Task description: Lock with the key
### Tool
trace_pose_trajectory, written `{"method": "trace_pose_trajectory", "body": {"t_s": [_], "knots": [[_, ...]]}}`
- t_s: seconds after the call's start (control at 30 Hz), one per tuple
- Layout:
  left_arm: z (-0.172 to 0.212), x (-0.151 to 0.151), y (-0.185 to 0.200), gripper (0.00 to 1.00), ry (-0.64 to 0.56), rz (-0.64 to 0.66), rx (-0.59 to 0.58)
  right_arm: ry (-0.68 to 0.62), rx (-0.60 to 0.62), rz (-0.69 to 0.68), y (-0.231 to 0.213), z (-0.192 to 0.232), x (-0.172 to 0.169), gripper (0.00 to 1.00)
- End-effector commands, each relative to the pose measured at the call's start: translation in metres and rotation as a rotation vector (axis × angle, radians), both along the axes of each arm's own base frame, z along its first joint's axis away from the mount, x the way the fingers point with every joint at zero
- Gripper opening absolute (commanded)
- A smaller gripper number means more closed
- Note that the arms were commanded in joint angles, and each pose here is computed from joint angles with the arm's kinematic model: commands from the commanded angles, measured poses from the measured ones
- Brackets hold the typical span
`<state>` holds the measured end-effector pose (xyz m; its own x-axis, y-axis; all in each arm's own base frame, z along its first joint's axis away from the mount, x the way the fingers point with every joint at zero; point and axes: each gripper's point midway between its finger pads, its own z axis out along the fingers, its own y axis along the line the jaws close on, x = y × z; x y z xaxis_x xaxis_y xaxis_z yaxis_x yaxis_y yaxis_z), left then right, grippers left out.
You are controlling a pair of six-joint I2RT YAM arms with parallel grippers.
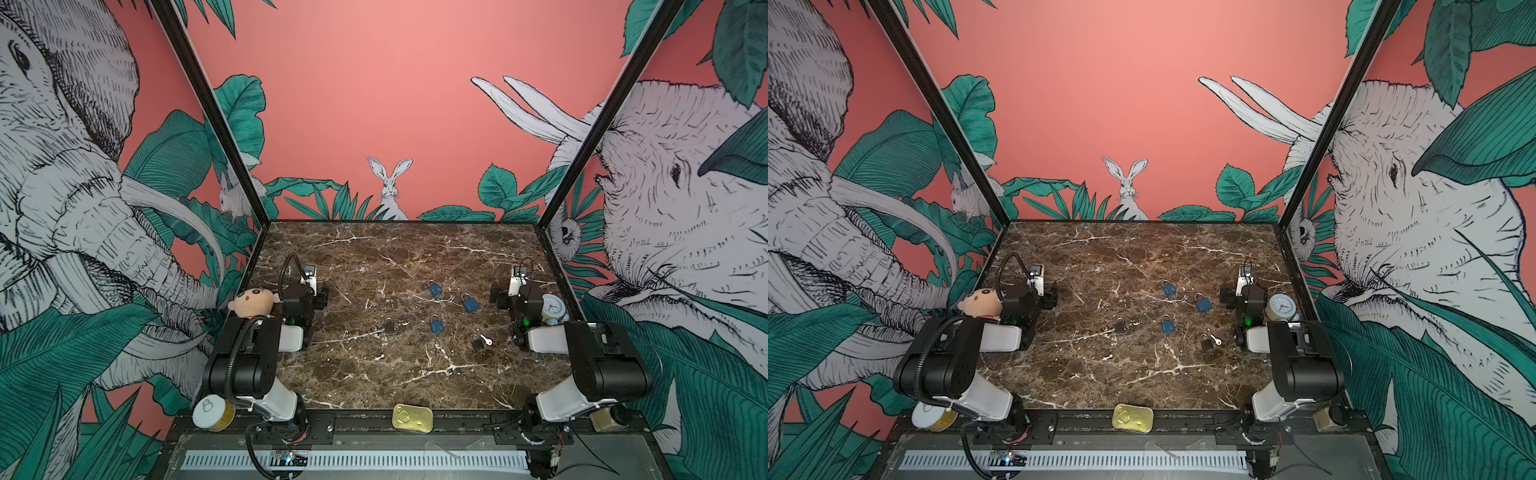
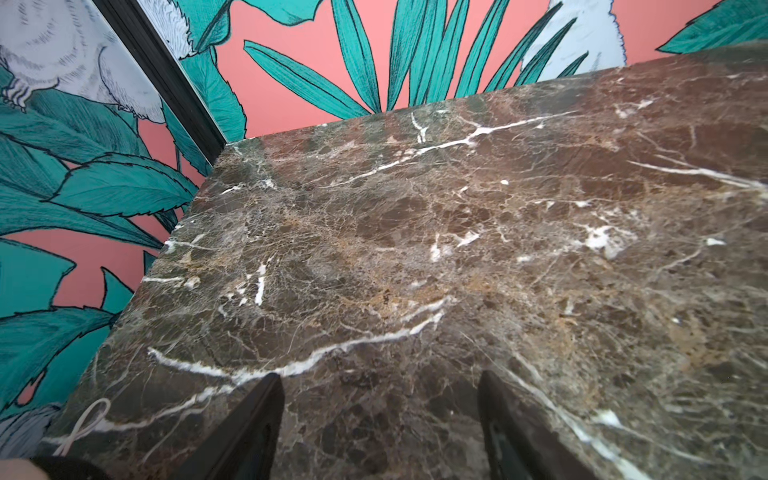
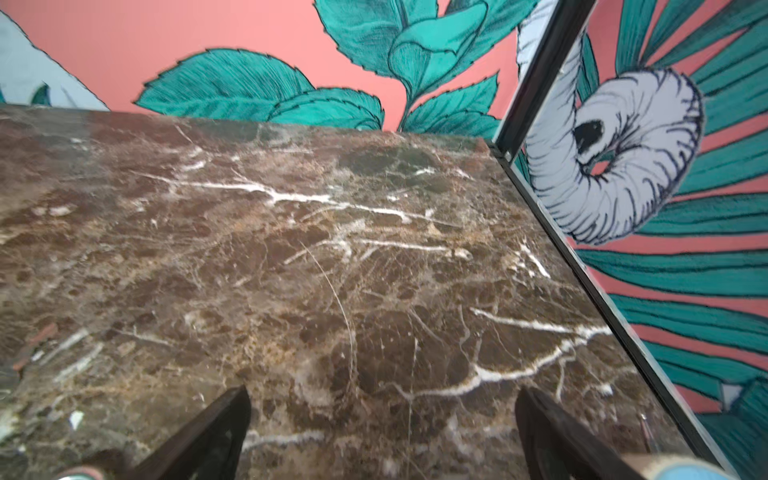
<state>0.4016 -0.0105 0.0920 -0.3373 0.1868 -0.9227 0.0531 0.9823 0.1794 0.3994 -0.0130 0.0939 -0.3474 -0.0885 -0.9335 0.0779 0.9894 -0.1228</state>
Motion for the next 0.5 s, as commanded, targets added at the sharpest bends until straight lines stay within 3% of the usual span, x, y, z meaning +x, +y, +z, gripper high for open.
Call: {"method": "trace_pose_trajectory", "body": {"t_s": [0.0, 0.17, 0.43, 0.47], "knots": [[0.003, 0.0016, -0.0055, 0.79, 0.007, -0.037, -0.038, 0.008, 0.018, 0.032, 0.0053, -0.0014, -0.0006, 0.99], [0.0034, 0.0016, -0.0056, 0.9, 0.006, -0.038, -0.04, 0.008, 0.017, 0.031, 0.0049, -0.0015, -0.001, 0.99], [0.0037, 0.0014, -0.0051, 0.95, 0.006, -0.037, -0.038, 0.008, 0.017, 0.03, 0.0048, -0.0016, -0.0012, 0.99], [0.0032, 0.0011, -0.0053, 0.99, 0.007, -0.037, -0.037, 0.008, 0.017, 0.03, 0.0048, -0.0014, -0.0011, 0.99]]}}
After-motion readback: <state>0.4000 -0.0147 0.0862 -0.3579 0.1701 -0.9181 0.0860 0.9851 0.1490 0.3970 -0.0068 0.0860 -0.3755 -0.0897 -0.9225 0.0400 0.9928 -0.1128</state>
